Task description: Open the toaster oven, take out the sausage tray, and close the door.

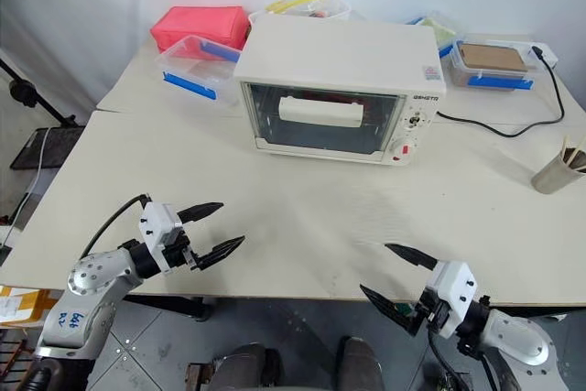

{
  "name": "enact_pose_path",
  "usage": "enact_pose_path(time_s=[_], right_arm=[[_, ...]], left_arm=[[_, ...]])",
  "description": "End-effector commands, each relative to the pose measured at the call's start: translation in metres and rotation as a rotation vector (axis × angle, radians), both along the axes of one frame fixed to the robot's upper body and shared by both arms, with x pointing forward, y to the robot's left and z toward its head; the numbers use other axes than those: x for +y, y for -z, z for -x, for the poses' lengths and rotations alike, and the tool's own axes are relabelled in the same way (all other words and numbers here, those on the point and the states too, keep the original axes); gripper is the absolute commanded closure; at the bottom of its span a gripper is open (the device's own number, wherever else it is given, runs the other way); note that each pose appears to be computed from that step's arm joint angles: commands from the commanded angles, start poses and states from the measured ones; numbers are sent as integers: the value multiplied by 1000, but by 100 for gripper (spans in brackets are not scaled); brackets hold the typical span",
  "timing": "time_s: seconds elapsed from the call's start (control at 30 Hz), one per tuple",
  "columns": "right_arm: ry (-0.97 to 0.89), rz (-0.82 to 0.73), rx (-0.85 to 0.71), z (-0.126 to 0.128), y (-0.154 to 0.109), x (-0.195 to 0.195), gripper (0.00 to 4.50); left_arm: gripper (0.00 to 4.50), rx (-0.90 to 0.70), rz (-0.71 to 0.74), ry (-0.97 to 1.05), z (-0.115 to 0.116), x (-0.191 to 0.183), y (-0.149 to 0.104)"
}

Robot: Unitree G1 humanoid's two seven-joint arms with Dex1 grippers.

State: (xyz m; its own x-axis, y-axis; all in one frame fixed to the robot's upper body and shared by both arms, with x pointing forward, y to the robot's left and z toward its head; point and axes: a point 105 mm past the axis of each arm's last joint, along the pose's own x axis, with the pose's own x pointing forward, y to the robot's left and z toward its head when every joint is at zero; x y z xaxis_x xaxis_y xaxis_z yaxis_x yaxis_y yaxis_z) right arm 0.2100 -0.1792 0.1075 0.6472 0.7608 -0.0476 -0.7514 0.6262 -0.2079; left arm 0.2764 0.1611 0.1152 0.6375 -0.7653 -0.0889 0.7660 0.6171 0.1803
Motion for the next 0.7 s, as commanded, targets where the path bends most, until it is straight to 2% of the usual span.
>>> enact_pose_path(time_s=[0.03,0.17,0.27,0.3,0.37,0.47,0.57,0.7], right_arm=[[5,-38,-23,-6,-11,2,0],[-41,-103,-23,-21,-30,16,0],[-42,-144,-24,-30,-42,19,0],[-47,-165,-26,-36,-48,22,0],[-62,-184,-65,-50,-63,26,0],[-77,-237,-116,-87,-94,36,0],[-74,-189,-157,-109,-102,43,0],[-49,-243,-205,-130,-121,47,0]], left_arm=[[5,-39,11,22,2,-3,-10],[5,-69,90,-10,-1,2,-25],[5,-42,146,15,1,5,-32],[5,-12,208,42,5,8,-39],[5,-7,200,97,13,14,-47],[5,-17,199,138,15,15,-64],[5,0,205,134,12,13,-65],[5,2,199,156,13,4,-64]])
